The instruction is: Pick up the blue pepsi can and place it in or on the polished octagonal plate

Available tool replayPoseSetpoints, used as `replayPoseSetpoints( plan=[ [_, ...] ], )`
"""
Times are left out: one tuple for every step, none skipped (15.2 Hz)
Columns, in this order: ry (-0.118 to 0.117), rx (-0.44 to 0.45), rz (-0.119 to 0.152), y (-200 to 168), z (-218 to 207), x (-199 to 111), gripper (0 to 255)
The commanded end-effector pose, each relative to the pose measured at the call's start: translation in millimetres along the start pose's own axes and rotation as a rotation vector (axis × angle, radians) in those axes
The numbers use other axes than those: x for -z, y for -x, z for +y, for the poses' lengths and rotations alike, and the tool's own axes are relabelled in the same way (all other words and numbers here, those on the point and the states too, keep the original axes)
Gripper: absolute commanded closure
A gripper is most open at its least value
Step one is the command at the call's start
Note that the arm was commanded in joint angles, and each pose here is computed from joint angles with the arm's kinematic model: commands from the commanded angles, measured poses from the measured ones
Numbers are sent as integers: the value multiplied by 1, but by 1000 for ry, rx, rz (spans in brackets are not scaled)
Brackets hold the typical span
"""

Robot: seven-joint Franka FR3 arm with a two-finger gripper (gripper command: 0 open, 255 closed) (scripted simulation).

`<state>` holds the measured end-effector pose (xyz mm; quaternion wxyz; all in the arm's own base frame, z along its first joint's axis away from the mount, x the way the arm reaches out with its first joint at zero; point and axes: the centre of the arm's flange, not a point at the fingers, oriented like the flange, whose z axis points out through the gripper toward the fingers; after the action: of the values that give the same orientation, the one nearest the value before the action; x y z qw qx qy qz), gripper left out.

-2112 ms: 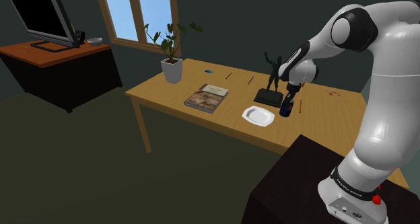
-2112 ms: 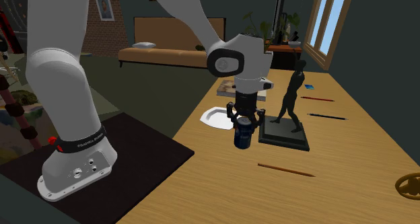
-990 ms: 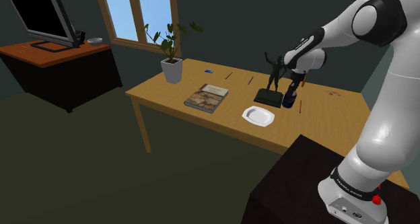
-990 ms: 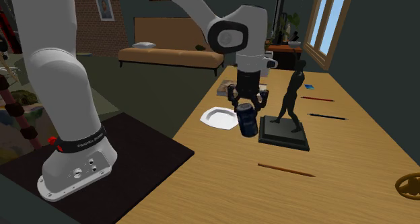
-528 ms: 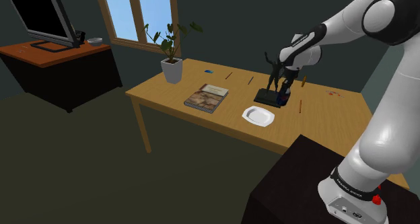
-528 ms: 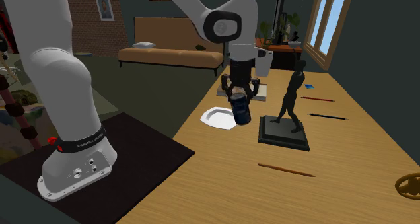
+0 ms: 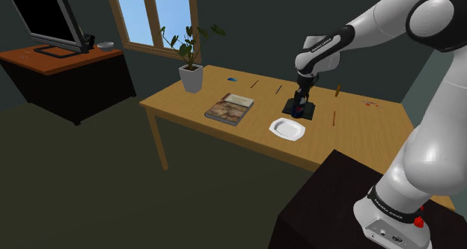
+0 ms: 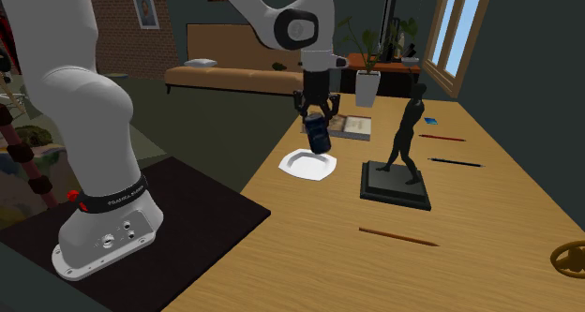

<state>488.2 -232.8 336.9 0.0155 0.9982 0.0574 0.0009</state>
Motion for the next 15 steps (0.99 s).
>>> replayPoseSetpoints(
  plan=[
    [0,-2,0,-16,-21,3,255],
    [0,-2,0,-21,-28,5,255],
    [0,-2,0,-21,-29,-1,255],
    [0,-2,0,-21,-29,-6,255],
    [0,-2,0,-21,-29,-11,255],
    [0,-2,0,-21,-29,-17,255],
    [0,-2,0,-21,-29,-22,255],
    [0,-2,0,-21,-29,-27,255],
    [0,-2,0,-21,-30,-32,255],
    [0,-2,0,-21,-30,-38,255],
    [0,-2,0,-21,-30,-43,255],
    [0,-2,0,-21,-30,-48,255],
    [0,-2,0,-21,-30,-53,255],
    [0,-2,0,-21,-30,-59,255],
    [0,-2,0,-21,-31,-64,255]
  ],
)
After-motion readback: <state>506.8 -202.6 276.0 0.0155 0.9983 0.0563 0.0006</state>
